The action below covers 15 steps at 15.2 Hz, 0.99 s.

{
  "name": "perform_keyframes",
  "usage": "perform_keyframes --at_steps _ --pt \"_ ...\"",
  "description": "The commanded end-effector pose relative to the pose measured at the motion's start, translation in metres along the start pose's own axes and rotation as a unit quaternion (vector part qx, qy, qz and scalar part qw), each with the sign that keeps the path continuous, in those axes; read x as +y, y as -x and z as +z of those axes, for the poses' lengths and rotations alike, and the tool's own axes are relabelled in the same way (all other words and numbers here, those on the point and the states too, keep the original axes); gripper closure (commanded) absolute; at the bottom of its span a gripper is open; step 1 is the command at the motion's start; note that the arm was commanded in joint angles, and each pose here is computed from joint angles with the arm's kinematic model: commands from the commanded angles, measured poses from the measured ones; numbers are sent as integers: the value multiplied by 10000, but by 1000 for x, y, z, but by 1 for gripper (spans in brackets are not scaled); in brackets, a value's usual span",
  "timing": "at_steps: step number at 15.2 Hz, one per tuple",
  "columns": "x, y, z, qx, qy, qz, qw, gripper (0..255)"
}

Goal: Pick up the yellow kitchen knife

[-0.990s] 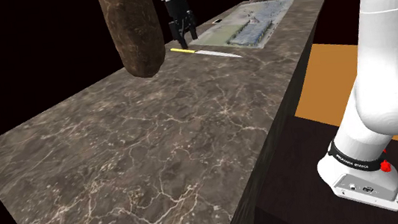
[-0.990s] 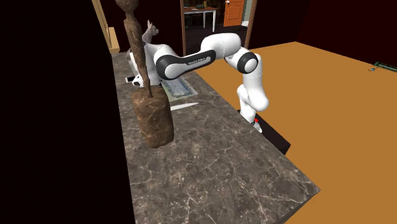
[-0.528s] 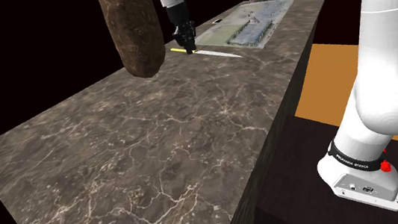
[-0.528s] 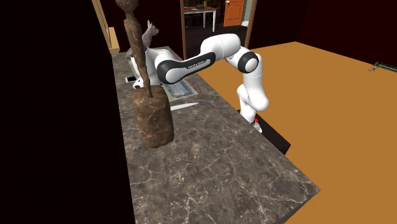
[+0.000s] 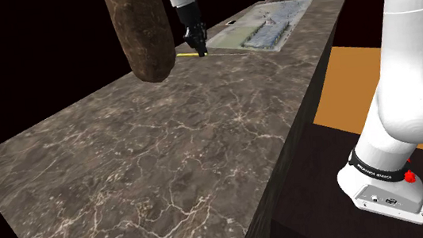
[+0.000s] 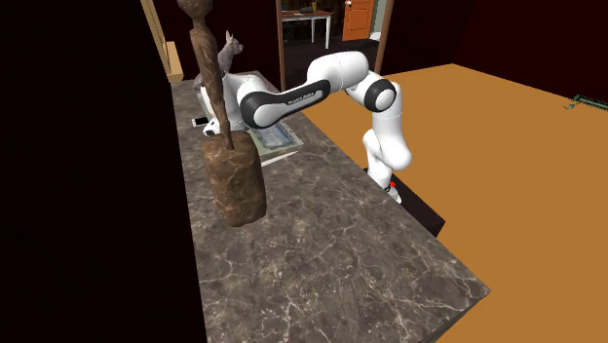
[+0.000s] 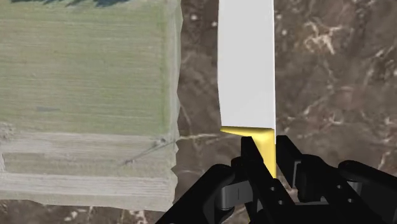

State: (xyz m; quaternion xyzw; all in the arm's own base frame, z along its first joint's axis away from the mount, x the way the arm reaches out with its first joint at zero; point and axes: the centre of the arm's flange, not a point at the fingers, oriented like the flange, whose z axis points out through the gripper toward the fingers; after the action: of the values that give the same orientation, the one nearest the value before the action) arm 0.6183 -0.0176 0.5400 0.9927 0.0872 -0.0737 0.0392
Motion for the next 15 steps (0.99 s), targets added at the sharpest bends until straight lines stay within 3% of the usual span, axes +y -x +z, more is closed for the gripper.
perform_keyframes --at_steps 1,15 --pt "1 1 1 -91 -5 20 10000 255" --pt "5 12 -71 -91 -6 20 10000 255"
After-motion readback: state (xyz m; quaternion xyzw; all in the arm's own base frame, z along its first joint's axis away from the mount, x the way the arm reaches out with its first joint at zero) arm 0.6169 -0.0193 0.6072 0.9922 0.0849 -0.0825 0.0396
